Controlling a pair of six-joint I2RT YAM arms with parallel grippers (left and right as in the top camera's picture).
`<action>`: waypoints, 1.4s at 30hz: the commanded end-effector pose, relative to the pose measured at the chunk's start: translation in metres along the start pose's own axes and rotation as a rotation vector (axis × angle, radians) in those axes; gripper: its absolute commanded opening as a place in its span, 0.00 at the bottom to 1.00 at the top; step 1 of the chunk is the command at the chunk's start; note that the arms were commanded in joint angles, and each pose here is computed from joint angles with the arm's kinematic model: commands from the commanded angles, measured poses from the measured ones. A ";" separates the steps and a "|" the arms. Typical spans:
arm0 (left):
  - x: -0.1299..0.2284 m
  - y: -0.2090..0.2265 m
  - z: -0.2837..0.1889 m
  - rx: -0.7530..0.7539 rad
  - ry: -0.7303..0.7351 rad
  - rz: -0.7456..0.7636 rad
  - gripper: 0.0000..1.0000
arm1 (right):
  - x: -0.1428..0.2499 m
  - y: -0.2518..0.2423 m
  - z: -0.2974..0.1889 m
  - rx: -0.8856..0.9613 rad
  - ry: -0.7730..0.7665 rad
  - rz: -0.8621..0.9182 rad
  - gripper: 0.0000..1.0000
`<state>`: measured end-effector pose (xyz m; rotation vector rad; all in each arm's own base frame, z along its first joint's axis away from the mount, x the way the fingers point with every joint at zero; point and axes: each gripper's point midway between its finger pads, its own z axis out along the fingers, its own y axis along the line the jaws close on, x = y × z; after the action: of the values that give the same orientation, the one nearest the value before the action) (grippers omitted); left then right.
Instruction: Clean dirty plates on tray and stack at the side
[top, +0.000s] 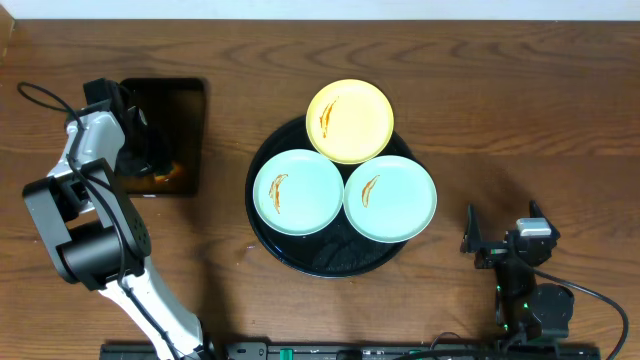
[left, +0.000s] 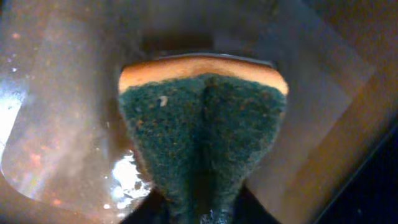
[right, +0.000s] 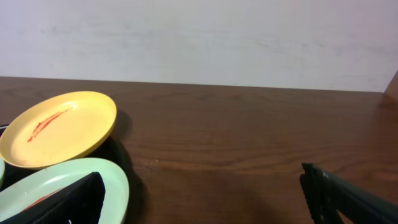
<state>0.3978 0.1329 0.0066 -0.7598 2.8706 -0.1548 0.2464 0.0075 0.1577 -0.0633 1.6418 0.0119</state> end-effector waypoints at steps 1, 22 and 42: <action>0.005 0.005 0.007 -0.016 0.021 0.007 0.19 | 0.001 -0.002 0.000 0.010 0.003 -0.007 0.99; -0.051 -0.024 -0.156 0.053 -0.438 0.060 0.07 | 0.001 -0.002 0.000 0.010 0.003 -0.007 0.99; -0.092 -0.060 -0.214 0.282 -0.685 -0.022 0.07 | 0.001 -0.002 0.000 0.010 0.003 -0.007 0.99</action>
<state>0.4621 0.1486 0.2093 -0.6583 2.2053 -0.1559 0.2464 0.0075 0.1577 -0.0633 1.6418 0.0119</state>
